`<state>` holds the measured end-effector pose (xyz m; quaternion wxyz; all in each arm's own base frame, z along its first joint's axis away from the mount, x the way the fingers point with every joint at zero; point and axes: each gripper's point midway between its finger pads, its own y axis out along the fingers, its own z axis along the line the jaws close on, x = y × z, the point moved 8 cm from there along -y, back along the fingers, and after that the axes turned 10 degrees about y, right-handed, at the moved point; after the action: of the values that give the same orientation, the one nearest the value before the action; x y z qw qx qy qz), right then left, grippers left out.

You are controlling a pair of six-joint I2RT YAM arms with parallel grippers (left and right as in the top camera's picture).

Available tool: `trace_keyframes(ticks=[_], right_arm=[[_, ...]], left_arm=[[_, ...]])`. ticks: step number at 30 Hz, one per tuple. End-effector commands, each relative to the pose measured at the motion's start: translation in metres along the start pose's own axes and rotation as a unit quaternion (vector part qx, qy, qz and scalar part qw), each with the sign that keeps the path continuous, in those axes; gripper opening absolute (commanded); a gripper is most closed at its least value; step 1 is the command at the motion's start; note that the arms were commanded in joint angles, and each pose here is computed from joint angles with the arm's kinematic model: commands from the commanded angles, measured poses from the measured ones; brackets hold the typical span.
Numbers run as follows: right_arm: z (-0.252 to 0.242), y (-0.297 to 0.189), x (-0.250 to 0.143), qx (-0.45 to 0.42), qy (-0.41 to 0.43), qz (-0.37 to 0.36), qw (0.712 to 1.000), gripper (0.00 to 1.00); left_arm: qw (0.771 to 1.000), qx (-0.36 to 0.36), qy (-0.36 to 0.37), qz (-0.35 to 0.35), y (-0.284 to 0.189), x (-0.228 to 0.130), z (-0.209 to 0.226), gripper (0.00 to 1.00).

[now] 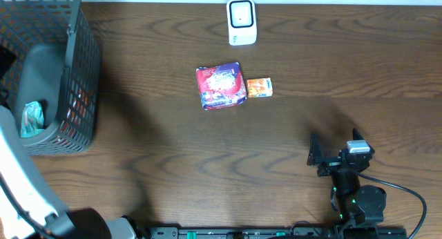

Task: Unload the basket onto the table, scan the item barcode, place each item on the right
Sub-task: 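Move the left gripper back into the basket toward the green pack, then grasp the green wipes pack with the left gripper and lift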

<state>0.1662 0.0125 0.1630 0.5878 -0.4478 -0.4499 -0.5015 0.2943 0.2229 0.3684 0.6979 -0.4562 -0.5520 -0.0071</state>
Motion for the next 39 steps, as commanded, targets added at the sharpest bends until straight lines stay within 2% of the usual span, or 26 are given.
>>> trace_keyframes(ticks=[1, 5, 11, 18, 27, 39], right_arm=[[-0.002, 0.000, 0.000, -0.008, 0.002, -0.001, 1.000, 0.99], [-0.002, 0.000, 0.000, -0.008, 0.002, -0.001, 1.000, 0.99], [-0.002, 0.000, 0.000, -0.008, 0.002, -0.001, 1.000, 0.99], [-0.002, 0.000, 0.000, -0.008, 0.002, -0.001, 1.000, 0.99], [-0.002, 0.000, 0.000, -0.008, 0.002, -0.001, 1.000, 0.99], [-0.002, 0.000, 0.000, -0.008, 0.002, -0.001, 1.000, 0.99]], left_arm=[[0.999, 0.026, 0.017, 0.044, 0.036, -0.012, 0.009, 0.92], [0.994, 0.063, 0.029, 0.079, 0.070, -0.024, 0.014, 0.92], [0.982, 0.063, 0.096, 0.147, 0.115, -0.052, 0.009, 0.92], [0.967, 0.066, 0.123, 0.215, 0.150, -0.088, 0.006, 0.92], [0.948, 0.072, 0.135, 0.279, 0.183, -0.122, 0.007, 0.92], [0.934, 0.076, 0.143, 0.317, 0.203, -0.146, 0.008, 0.92]])
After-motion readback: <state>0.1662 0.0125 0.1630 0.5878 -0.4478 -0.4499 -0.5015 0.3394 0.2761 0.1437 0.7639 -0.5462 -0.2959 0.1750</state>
